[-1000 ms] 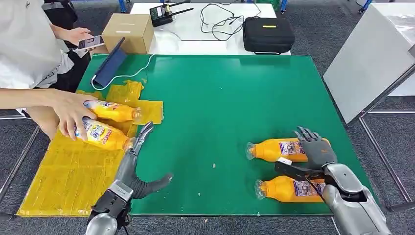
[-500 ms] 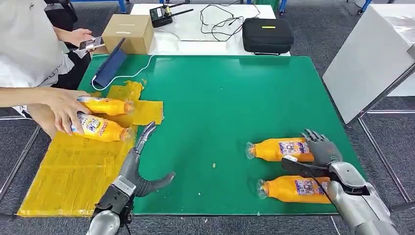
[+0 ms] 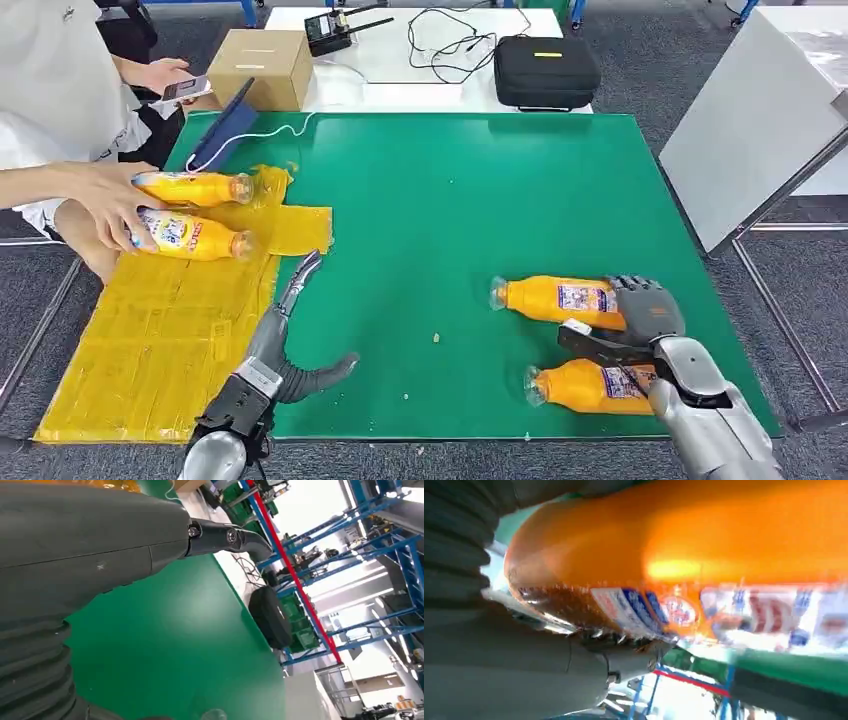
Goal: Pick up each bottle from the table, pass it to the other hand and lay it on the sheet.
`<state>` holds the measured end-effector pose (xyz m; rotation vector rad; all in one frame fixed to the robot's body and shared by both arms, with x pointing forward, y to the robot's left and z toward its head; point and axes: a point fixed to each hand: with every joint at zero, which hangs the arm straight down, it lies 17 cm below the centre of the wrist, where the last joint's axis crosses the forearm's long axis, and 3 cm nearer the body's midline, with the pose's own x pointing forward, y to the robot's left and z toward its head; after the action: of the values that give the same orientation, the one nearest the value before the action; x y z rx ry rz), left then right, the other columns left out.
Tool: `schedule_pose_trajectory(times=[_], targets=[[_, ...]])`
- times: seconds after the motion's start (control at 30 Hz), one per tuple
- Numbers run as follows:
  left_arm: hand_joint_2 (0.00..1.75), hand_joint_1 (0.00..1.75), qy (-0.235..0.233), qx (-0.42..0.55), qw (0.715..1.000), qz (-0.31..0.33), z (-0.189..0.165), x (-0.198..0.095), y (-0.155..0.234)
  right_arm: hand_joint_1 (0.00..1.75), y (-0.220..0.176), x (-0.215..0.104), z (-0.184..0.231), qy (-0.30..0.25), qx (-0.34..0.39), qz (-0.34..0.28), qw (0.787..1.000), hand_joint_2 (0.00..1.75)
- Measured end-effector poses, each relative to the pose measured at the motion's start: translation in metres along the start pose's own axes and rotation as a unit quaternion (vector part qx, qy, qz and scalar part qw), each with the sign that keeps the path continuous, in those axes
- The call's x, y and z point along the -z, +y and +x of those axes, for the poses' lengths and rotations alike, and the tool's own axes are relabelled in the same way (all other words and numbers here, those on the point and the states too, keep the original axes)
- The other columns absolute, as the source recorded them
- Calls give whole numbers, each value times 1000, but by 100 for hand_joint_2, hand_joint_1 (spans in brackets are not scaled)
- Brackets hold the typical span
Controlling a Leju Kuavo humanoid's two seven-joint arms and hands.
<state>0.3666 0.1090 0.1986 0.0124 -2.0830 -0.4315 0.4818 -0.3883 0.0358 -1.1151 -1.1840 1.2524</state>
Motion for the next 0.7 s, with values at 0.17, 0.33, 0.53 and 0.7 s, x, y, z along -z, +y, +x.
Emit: schedule_pose_trajectory(times=[0.17, 0.33, 0.53, 0.7], targets=[[175, 0, 1, -5, 1000, -6, 4, 0, -1, 175, -56, -5, 33, 4, -20, -134, 991, 175], [175, 0, 8, -8, 1000, -5, 3, 1, -2, 175, -124, -20, 81, -16, 42, -269, 962, 175], [175, 0, 16, -35, 999, 2, 2, 3, -1, 175, -166, -43, 118, -45, 157, -334, 928, 175], [175, 0, 30, -80, 996, 11, 0, 7, 5, 175, -168, -50, 150, -97, 297, -297, 902, 175]])
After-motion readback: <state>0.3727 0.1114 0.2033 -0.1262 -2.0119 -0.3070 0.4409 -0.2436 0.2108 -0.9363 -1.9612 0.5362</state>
